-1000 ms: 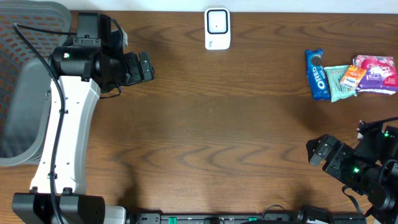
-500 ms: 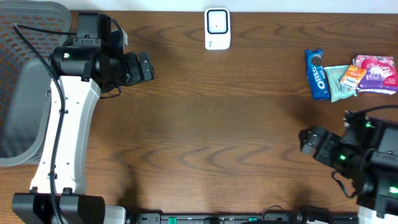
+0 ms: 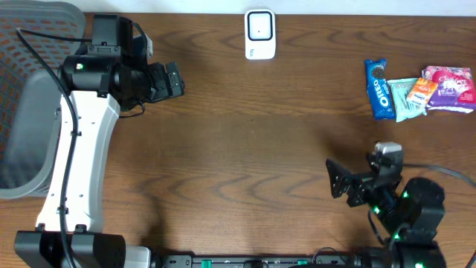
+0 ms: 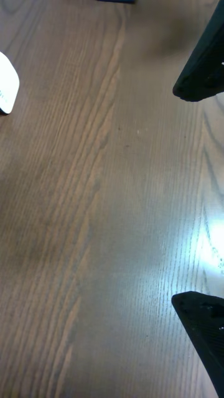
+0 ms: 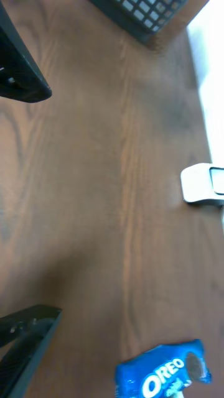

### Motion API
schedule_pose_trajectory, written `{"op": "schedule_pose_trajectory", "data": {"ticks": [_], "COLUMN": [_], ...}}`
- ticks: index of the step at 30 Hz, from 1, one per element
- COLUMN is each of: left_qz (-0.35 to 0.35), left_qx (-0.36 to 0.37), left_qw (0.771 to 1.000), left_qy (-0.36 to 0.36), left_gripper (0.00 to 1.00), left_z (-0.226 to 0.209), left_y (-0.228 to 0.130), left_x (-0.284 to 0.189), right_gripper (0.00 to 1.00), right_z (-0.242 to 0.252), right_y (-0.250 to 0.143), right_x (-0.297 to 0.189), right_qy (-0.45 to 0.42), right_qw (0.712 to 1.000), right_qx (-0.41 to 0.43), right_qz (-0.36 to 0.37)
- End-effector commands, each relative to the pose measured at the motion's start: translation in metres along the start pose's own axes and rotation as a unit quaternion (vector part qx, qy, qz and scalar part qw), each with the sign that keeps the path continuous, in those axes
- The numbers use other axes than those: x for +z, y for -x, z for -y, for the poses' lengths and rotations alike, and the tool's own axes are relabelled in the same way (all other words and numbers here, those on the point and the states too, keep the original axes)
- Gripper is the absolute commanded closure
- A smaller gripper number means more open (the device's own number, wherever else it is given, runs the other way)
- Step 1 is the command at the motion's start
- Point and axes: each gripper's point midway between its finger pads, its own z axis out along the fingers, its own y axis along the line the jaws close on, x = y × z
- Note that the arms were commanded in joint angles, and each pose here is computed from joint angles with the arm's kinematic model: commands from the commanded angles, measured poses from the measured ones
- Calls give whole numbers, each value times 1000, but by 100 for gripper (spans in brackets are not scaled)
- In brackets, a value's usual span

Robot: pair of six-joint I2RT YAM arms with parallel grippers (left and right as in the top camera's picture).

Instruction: Scan the item barcode

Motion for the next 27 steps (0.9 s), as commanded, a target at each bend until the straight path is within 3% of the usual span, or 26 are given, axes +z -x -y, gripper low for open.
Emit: {"op": "schedule_pose_trajectory", "data": {"ticks": [1, 8, 27], "left_qz": [0, 0, 0], "left_qx": [5, 5, 5], "left_qw": [1000, 1000, 1000], "left_qy": [6, 6, 6], "left_gripper": [2, 2, 2], "left_z": [-3, -3, -3], "left_y": [0, 0, 0], "left_x": [1, 1, 1], "right_gripper": [1, 1, 1], "right_z": [-7, -13, 18], "right_y": [-8, -12, -2], "right_x": [1, 7, 15], "right_qy": [22, 40, -35], "right_qw": [999, 989, 971], "right_qx": [-31, -77, -83], "right_qz": [33, 117, 220]}}
